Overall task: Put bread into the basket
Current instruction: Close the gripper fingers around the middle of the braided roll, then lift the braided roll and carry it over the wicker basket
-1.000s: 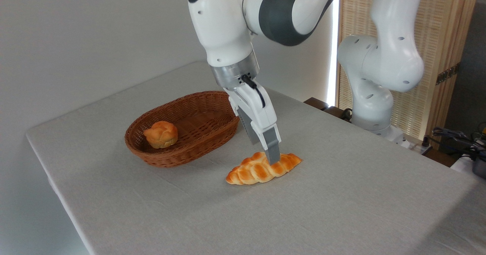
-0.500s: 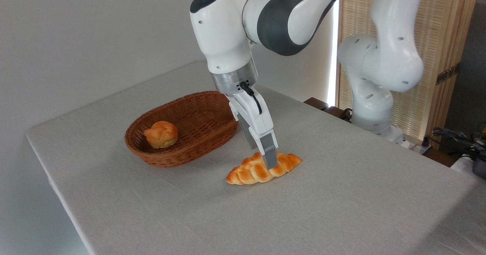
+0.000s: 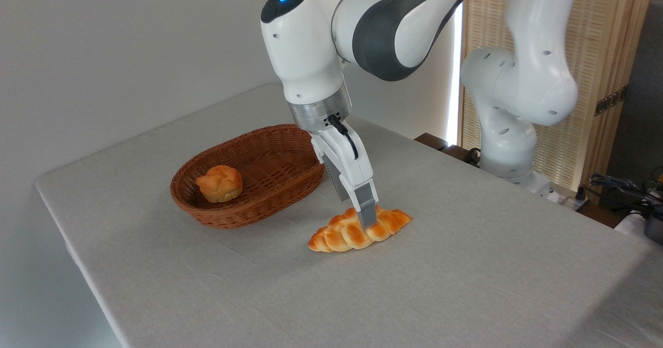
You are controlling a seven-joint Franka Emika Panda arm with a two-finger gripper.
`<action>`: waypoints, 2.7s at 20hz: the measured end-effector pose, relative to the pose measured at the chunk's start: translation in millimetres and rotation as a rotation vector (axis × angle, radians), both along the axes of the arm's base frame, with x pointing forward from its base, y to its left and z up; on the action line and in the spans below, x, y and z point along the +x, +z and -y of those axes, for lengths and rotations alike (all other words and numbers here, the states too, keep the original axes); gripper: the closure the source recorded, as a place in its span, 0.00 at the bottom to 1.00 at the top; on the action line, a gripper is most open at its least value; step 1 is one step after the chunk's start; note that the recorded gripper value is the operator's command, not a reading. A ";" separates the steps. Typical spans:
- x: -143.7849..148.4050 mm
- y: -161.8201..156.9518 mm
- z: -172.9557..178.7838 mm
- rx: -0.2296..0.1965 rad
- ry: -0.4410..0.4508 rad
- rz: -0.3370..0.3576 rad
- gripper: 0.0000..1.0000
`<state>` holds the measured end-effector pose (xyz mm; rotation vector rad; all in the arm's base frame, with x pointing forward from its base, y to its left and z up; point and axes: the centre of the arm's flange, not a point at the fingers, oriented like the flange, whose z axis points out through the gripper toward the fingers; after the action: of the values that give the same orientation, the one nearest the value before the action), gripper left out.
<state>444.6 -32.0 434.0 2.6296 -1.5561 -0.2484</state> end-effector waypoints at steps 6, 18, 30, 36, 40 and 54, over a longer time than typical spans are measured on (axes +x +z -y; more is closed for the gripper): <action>0.8 -4.6 0.2 0.001 -0.004 -0.006 0.00; 1.7 -22.7 1.1 0.000 -0.006 0.011 0.20; 3.4 -26.6 1.3 0.001 -0.006 0.015 0.76; 4.1 -29.0 0.3 0.003 -0.005 0.011 0.82; 4.3 -28.8 0.2 0.002 -0.004 0.012 0.84; 15.8 23.7 35.3 0.006 -0.009 0.028 0.94</action>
<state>460.4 -67.3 457.7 2.6422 -1.5781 -0.2184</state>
